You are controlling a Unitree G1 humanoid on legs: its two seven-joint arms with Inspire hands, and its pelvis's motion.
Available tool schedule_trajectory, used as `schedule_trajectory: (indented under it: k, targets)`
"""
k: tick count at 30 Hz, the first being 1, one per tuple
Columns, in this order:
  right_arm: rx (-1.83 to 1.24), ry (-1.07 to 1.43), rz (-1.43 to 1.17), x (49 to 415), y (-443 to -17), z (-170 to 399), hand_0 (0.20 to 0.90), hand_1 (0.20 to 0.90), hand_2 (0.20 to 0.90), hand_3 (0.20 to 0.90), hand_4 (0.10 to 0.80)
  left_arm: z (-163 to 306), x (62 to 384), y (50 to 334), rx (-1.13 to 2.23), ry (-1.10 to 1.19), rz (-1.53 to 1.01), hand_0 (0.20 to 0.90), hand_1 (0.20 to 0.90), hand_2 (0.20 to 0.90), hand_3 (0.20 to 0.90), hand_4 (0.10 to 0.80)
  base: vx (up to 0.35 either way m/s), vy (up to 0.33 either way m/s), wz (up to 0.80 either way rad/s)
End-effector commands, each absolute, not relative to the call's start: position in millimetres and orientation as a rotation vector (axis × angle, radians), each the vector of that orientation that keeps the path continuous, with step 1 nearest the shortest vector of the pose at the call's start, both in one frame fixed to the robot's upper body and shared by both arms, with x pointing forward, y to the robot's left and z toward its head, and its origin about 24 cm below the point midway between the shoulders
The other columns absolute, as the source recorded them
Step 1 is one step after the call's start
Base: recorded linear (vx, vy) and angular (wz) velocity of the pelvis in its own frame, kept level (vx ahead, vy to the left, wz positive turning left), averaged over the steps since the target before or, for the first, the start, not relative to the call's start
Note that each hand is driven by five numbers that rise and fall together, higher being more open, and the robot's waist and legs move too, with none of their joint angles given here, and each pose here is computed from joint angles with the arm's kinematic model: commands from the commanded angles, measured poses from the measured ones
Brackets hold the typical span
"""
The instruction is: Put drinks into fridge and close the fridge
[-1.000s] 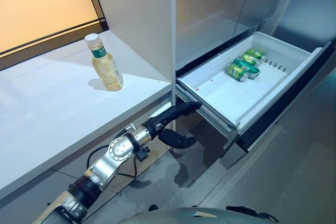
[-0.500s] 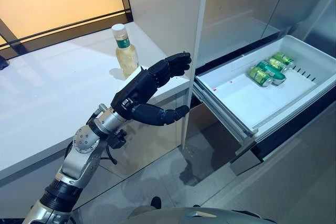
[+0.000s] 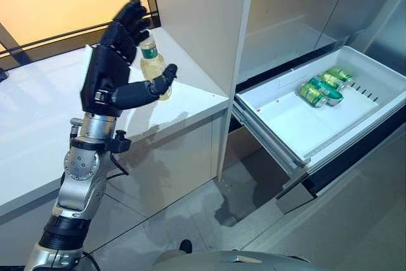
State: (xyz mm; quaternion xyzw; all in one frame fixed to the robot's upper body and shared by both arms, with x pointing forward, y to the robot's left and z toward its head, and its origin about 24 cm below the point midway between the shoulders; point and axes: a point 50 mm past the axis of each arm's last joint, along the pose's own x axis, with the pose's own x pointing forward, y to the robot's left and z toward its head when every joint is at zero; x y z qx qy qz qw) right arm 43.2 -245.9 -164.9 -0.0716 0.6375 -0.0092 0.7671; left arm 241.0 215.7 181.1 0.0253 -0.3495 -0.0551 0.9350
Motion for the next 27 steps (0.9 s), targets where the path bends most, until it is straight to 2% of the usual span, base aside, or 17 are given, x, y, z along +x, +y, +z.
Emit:
schedule_trajectory:
  k: [1,5,14,27]
  targets:
    - [-0.092,1.325,0.019,59.5,-224.5,-167.8,0.9,0.9,0.9,0.9,0.8,221.5,235.7,231.2,0.086,-0.977,0.041,0.9,0.9,0.9,0.9,0.8,0.0,0.0,0.0]
    - [-0.093,1.333,0.017,60.2,-225.6,-167.5,0.9,0.9,0.9,0.9,0.8,210.6,244.1,245.2,0.12,-0.875,0.188,0.9,0.9,0.9,0.9,0.8,0.0,0.0,0.0]
    - [-0.107,1.343,0.024,63.0,-226.8,-167.1,0.9,0.9,0.9,0.9,0.8,177.4,265.6,259.7,0.171,-0.59,0.289,0.9,0.9,0.9,0.9,0.8,0.012,0.002,0.0]
    - [-0.121,1.354,0.03,66.9,-227.3,-166.6,0.9,0.9,0.9,0.9,0.8,158.1,283.7,256.8,0.052,-0.395,0.229,0.9,0.9,0.9,0.9,0.8,0.012,0.002,-0.01]
